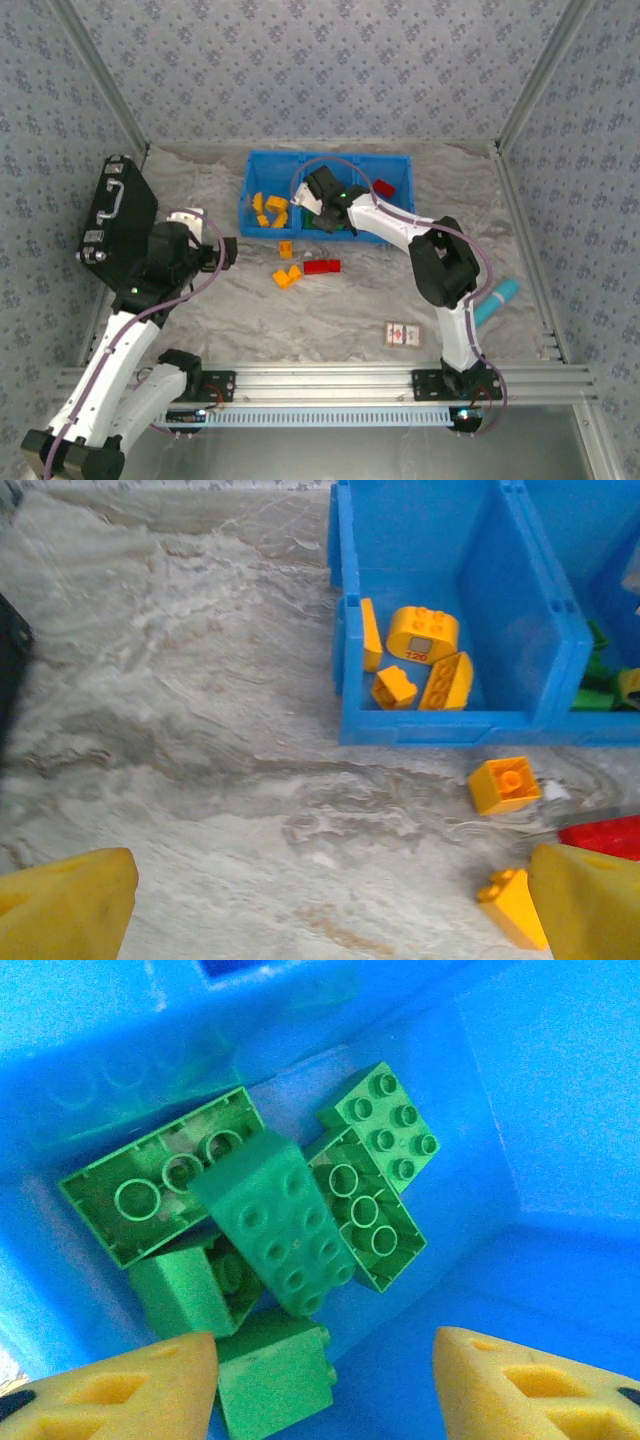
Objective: Sort the legos into containers by color
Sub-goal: Place the lego in the container.
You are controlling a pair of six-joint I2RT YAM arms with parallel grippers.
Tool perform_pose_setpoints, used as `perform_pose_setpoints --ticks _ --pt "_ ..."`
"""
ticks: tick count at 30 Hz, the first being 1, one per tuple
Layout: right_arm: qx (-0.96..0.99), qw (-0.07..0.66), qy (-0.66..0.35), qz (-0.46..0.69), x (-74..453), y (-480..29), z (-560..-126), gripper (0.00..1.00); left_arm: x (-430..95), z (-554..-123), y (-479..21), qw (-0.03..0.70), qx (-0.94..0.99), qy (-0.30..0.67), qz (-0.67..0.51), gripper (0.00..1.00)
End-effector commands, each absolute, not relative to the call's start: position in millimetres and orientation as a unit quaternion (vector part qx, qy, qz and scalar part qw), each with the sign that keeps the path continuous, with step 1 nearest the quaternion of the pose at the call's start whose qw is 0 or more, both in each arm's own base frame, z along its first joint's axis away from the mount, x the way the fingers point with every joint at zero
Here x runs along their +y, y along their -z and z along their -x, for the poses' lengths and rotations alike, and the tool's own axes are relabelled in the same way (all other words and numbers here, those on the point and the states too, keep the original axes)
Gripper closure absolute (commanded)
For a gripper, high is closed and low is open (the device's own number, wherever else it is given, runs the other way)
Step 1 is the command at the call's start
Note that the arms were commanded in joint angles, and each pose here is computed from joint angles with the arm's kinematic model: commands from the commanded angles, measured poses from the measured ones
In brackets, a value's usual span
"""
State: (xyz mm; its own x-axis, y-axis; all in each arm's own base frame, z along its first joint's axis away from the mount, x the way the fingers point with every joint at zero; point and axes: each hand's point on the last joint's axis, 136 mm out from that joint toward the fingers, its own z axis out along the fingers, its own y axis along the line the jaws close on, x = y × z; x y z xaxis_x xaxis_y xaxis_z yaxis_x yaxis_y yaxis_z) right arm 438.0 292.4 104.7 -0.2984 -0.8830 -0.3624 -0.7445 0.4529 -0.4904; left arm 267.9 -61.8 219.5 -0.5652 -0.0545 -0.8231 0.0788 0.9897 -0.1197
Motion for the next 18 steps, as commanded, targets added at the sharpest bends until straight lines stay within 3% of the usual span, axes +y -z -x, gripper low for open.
perform_pose_setpoints --ticks 1,6,9,14,18 --pt "0.797 0.322 0.122 0.496 295.4 -116.6 -448.6 0.38 -70.3 -263.3 -202.5 0.443 0.885 0.133 0.056 0.0" --pt "0.813 0.347 0.089 0.458 301.5 -151.2 -442.5 0.29 -75.0 -265.9 -181.2 0.426 0.89 0.143 0.077 0.0" --pt "0.805 0.387 0.084 0.442 303.7 -185.0 -435.3 0.1 -83.5 -268.5 -169.1 0.419 0.895 0.137 0.068 0.0" --pt "0.76 0.477 0.095 0.431 304.5 -240.6 -414.8 0.04 -103.8 -273.0 -136.3 0.392 0.912 0.11 0.038 0.01" --pt "0.785 0.512 0.101 0.333 276.1 -285.8 -408.9 0.01 -127.9 -283.2 -122.1 0.376 0.919 0.113 0.019 0.01"
